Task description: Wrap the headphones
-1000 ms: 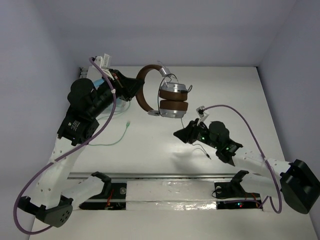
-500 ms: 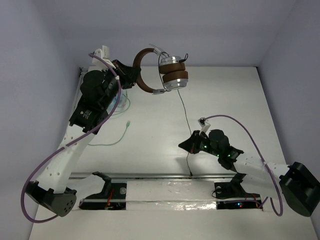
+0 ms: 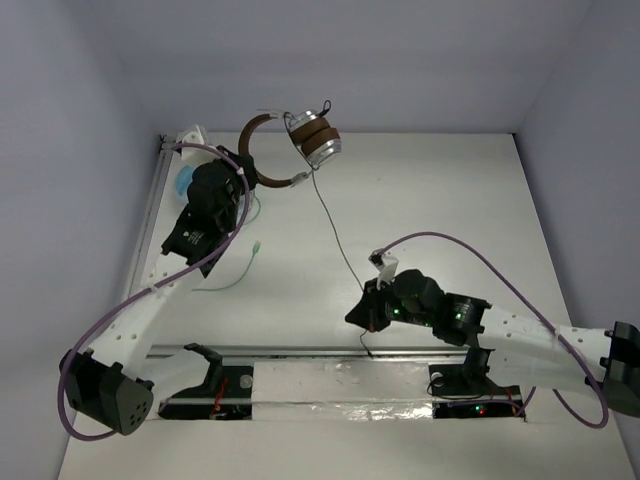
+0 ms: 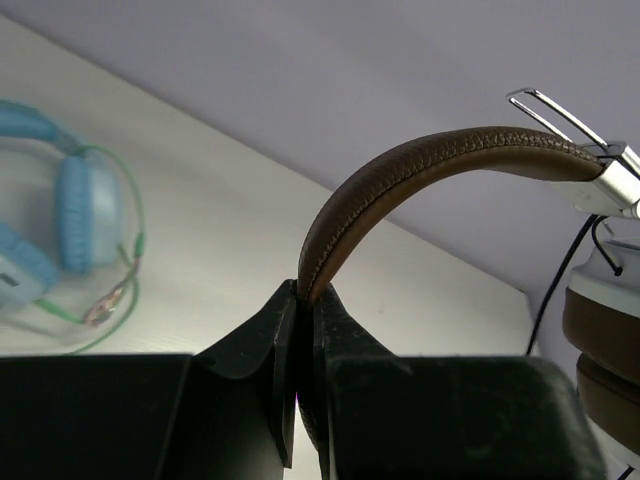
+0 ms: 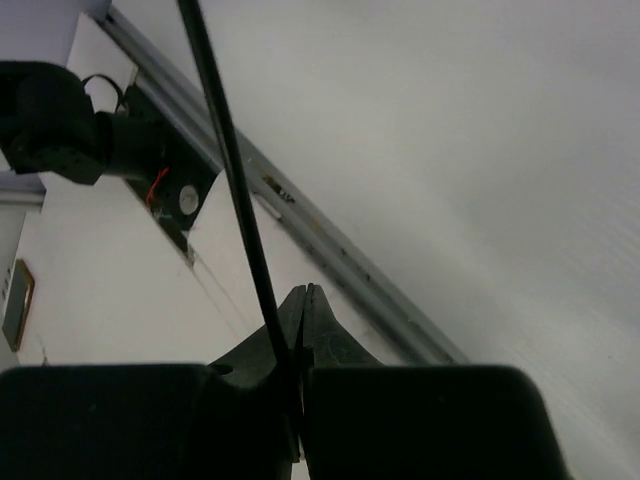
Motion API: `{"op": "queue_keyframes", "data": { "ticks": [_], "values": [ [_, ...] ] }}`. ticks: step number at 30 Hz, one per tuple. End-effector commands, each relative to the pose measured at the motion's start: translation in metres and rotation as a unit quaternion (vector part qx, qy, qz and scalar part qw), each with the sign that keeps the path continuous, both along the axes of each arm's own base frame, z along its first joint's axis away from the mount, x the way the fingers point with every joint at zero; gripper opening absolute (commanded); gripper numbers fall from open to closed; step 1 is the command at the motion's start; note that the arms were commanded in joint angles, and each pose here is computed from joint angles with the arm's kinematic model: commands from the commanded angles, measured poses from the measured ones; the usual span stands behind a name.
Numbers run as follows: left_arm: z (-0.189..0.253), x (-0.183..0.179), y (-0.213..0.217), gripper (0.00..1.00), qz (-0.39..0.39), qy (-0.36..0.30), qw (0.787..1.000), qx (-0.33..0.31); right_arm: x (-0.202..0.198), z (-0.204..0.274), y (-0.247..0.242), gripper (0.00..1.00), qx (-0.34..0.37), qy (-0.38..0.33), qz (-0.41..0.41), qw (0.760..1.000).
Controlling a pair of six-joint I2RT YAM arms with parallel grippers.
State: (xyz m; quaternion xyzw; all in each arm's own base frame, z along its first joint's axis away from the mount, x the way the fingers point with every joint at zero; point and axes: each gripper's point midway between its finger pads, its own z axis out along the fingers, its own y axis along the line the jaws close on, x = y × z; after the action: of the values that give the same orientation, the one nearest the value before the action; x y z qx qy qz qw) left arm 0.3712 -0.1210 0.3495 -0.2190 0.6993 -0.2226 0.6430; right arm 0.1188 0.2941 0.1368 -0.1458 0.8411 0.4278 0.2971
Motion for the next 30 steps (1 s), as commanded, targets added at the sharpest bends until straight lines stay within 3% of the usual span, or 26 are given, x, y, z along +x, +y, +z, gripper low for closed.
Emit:
{"op": "queue_keyframes", "data": {
  "ticks": [1,6,9,18,24,30],
  "values": [
    [0.016,0.004,0.033,0.0,0.089,-0.042,0.995,-0.005,-0.003,0.017,0.0,0.0,-0.047,-0.025,-0.013,0.999],
    [-0.032,-0.005,0.057,0.0,0.143,0.011,0.989,0.045,-0.027,0.08,0.018,0.0,-0.043,-0.077,0.018,0.996],
    [-0.055,-0.014,0.05,0.0,0.139,0.029,0.988,0.057,-0.034,0.115,0.026,0.0,-0.029,-0.103,0.039,0.994],
    [-0.141,-0.053,0.008,0.0,0.093,0.113,0.979,0.14,-0.011,0.153,0.023,0.0,-0.091,-0.186,0.023,0.978],
    [-0.187,-0.084,-0.008,0.0,0.013,0.187,0.961,0.205,0.019,0.167,0.006,0.0,-0.149,-0.256,-0.026,0.955],
    [-0.197,-0.121,-0.045,0.0,-0.129,0.219,0.943,0.215,0.056,0.174,-0.011,0.0,-0.192,-0.295,-0.086,0.932]
  ]
}}
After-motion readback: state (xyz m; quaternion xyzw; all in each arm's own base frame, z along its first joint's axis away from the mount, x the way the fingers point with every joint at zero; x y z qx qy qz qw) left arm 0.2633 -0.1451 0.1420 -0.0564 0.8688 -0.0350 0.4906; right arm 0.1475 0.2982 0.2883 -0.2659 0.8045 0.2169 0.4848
